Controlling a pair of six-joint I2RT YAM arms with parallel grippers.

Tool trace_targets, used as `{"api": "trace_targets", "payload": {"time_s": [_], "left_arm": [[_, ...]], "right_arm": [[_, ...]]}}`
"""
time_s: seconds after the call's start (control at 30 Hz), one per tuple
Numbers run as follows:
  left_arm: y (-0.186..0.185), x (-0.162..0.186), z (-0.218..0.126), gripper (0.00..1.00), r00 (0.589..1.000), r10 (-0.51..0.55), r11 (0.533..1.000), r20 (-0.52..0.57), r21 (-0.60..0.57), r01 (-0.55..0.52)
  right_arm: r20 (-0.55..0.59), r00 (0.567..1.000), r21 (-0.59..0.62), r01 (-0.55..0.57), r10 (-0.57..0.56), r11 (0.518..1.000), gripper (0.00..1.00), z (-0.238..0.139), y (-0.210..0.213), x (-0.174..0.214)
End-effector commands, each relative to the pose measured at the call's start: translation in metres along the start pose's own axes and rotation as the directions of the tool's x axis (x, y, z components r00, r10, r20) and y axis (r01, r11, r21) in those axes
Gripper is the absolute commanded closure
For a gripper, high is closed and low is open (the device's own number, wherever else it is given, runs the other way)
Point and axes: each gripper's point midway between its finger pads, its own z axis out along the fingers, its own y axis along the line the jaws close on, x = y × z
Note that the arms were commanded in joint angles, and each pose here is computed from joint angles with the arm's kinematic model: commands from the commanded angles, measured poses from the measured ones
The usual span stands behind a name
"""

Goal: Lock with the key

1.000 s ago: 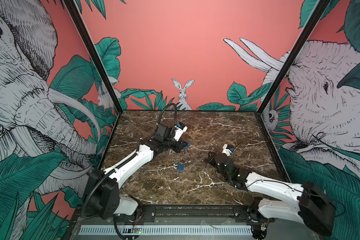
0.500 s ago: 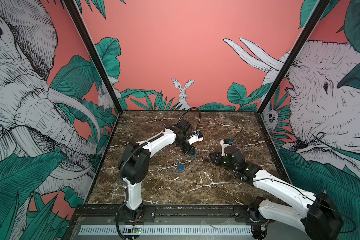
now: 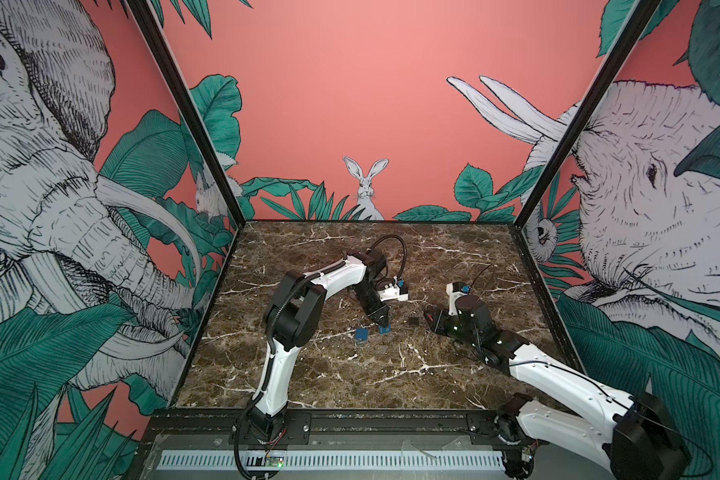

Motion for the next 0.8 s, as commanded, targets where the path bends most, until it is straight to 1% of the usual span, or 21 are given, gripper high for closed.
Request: {"api": "trace_targets", "payload": {"time_s": [0.0, 0.13, 0.27, 0.33, 0.37, 0.4, 0.5, 0.57, 0.6, 0.77], "left_arm": [[-0.007, -0.006, -0.008, 1.00, 0.999, 0.036, 0.999, 0.016, 0.030, -0.036], [0.000, -0.012, -0.007, 0.94, 0.999, 0.045, 0.999, 0.027, 0.023, -0.045], [0.011, -0.017, -0.009, 0.82, 0.999, 0.042, 0.999, 0.019, 0.005, -0.042], [0.015, -0.018, -0.010, 0.79, 0.999, 0.037, 0.999, 0.025, 0.000, -0.037], [0.017, -0.018, -0.011, 0.72, 0.999, 0.034, 0.999, 0.026, -0.002, -0.034], [0.018, -0.018, -0.011, 0.70, 0.999, 0.031, 1.000, 0.029, -0.002, -0.031], [0.021, -0.018, -0.012, 0.70, 0.999, 0.033, 0.999, 0.030, -0.003, -0.033], [0.023, -0.015, -0.012, 0.69, 0.999, 0.033, 0.999, 0.010, -0.009, -0.033], [0.027, -0.013, -0.012, 0.68, 1.000, 0.030, 0.999, -0.003, -0.030, -0.030], [0.033, -0.011, -0.009, 0.68, 0.999, 0.034, 0.999, -0.021, -0.038, -0.035]], "right_arm": [[0.029, 1.000, -0.024, 0.001, 0.000, 1.000, 0.72, -0.002, 0.002, -0.005], [0.021, 1.000, -0.020, -0.004, 0.004, 1.000, 0.72, 0.000, -0.001, -0.002], [0.036, 0.999, -0.017, -0.011, 0.011, 1.000, 0.72, -0.002, -0.003, -0.005], [0.037, 0.999, -0.014, -0.002, 0.002, 1.000, 0.72, -0.003, -0.002, -0.006], [0.038, 0.999, -0.013, -0.001, 0.001, 1.000, 0.72, -0.004, -0.002, -0.006], [0.040, 0.999, -0.014, 0.001, 0.000, 1.000, 0.71, -0.004, -0.002, -0.007], [0.042, 0.999, -0.007, 0.001, 0.000, 1.000, 0.71, -0.004, -0.004, -0.007], [0.042, 0.999, -0.005, -0.005, 0.005, 1.000, 0.71, -0.003, -0.005, -0.008], [0.039, 0.999, -0.007, -0.007, 0.007, 1.000, 0.71, -0.002, -0.005, -0.007], [0.039, 0.999, -0.007, -0.011, 0.011, 1.000, 0.71, -0.001, -0.006, -0.006]]}}
